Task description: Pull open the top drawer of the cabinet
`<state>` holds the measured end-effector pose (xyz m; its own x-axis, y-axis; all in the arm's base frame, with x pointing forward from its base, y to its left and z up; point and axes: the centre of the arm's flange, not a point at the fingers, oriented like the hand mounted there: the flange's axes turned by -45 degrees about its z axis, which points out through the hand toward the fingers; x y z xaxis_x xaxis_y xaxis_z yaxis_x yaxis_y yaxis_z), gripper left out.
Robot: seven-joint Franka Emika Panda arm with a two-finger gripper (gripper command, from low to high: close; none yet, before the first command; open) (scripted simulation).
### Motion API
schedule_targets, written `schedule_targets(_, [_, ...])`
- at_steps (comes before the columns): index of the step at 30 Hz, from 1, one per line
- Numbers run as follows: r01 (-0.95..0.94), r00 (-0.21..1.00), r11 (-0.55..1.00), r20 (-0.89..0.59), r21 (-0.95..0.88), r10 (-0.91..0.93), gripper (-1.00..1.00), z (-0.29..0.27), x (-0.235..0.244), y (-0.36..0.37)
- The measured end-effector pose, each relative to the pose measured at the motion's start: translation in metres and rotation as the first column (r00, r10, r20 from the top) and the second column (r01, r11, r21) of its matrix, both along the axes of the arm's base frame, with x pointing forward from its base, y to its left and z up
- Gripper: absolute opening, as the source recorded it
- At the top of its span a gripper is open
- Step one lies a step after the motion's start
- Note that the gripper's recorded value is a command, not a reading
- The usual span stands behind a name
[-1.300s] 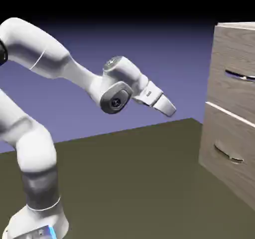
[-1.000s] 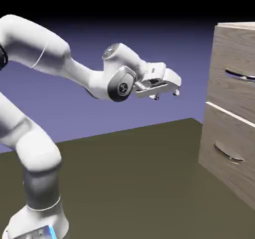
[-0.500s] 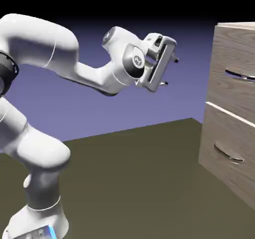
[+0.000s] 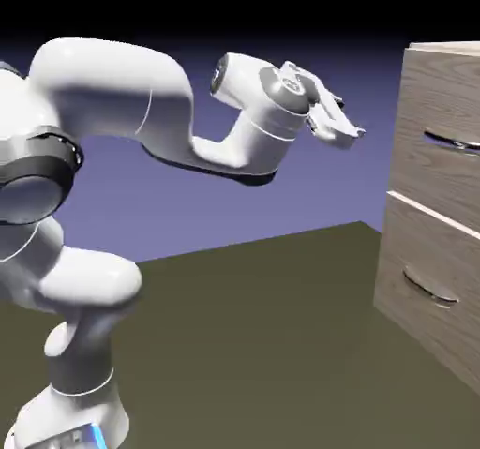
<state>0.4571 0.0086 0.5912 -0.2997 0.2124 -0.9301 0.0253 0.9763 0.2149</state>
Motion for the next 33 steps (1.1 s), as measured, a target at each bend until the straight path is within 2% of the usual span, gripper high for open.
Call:
schedule_targets(4, [-0.052, 0.996, 0.962, 0.049, -0.268, 0.068, 0.00, -0.006, 0.016, -0.010])
schedule_targets(8, [-0.076, 0.988, 0.849, 0.075, -0.523, 0.134, 0.00, -0.015, 0.033, -0.020])
schedule_targets(16, [-0.051, 0.968, 0.429, 0.061, -0.902, 0.244, 0.00, -0.042, 0.073, -0.040])
schedule_targets(21, [-0.004, 0.958, 0.077, 0.018, -0.997, 0.286, 0.00, -0.064, 0.100, -0.050])
schedule_targets(25, [0.041, 0.953, -0.212, -0.025, -0.976, 0.300, 0.00, -0.082, 0.121, -0.057])
schedule_targets(32, [0.041, 0.953, -0.212, -0.025, -0.976, 0.300, 0.00, -0.082, 0.170, -0.057])
schedule_targets(33, [0.041, 0.953, -0.212, -0.025, -0.976, 0.300, -1.00, -0.082, 0.171, -0.057])
